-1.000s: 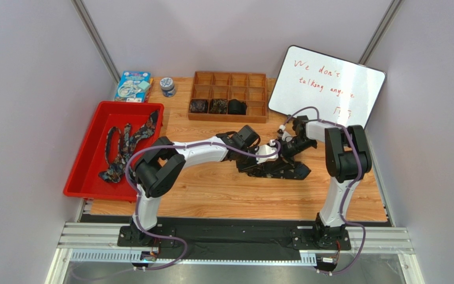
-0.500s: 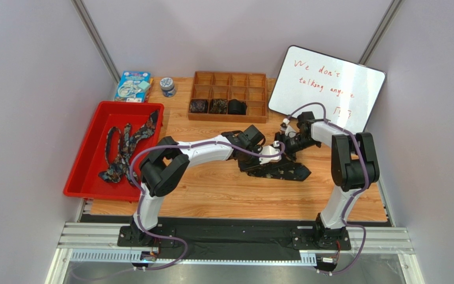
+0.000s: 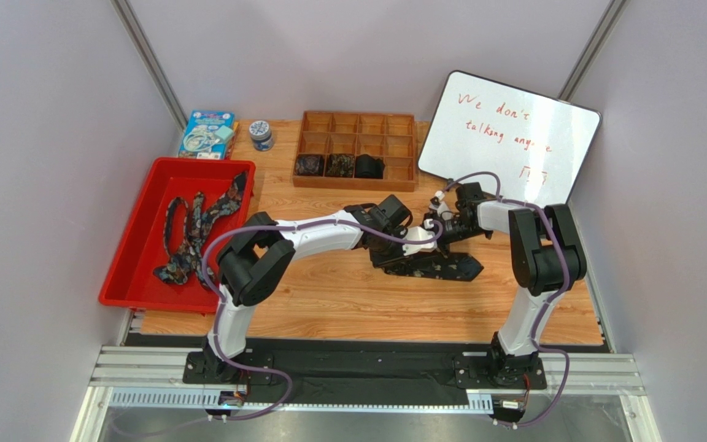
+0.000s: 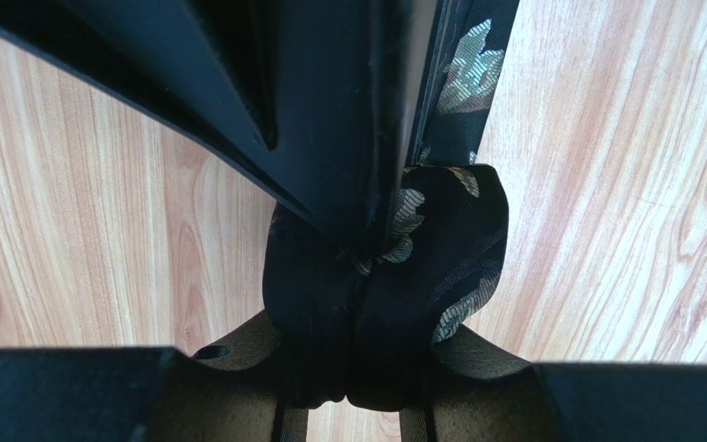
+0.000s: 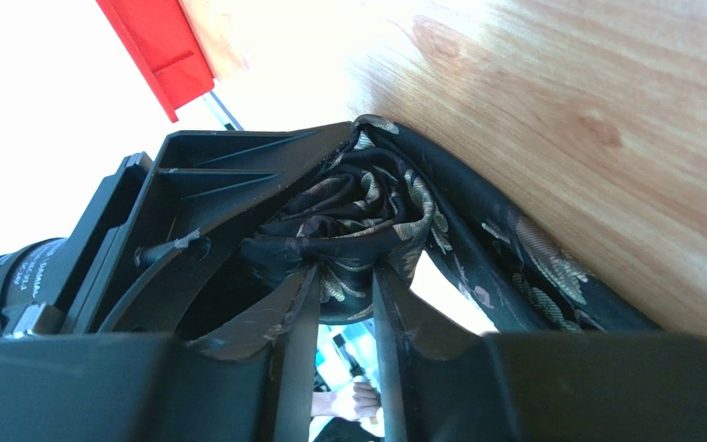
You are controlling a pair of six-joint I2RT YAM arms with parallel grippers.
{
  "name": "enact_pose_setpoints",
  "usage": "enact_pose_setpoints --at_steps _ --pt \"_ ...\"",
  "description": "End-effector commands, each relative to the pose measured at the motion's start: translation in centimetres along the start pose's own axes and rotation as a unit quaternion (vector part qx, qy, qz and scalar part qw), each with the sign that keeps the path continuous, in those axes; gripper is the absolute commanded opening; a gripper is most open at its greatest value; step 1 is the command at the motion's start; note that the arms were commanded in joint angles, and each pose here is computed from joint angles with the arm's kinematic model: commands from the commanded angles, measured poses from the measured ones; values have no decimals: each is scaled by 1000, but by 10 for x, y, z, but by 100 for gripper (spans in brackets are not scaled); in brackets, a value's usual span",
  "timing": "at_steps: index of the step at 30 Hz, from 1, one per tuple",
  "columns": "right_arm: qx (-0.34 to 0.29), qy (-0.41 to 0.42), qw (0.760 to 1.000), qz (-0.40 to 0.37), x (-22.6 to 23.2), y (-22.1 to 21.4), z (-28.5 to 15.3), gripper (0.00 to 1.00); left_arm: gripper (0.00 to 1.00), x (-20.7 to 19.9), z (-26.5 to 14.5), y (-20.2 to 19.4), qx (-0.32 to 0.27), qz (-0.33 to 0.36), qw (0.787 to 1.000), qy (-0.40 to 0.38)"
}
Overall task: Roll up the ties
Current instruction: Roll the tie at the center of the board.
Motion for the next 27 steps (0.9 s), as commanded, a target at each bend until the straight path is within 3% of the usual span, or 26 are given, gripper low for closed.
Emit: enact_pose_setpoints --at_steps 1,3,7,10,17,26,27 --pt "14 -6 1000 -10 -9 -3 13 12 31 -12 22 -46 83 -33 996 -25" --pt "29 -24 999 -5 -18 -7 15 0 32 -10 21 -44 79 -41 996 -22" --pt "24 -58 998 1 -30 -7 8 0 39 -4 15 -40 66 -60 996 -24" --pt "22 -75 997 -6 -35 -5 2 0 50 1 2 -32 33 -74 996 -37" --pt "23 -125 992 -12 -54 -7 -3 0 68 -6 -38 -2 -96 -59 992 -63" --pt "23 -183 982 -29 -63 -10 -10 0 74 -11 -36 17 -140 -68 983 -95" --pt "22 -191 981 -31 -65 -9 -10 0 86 -11 -35 18 -143 -69 982 -99"
Point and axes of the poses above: each gripper's point midway between its finger pads, its own z axis out along the fingers, its own x axis along the line the jaws close on, y = z × x, the point moved 6 cm from there along -z, back along the fingers, and after that the axes turned 15 degrees about -z, right-handed, at the moved point
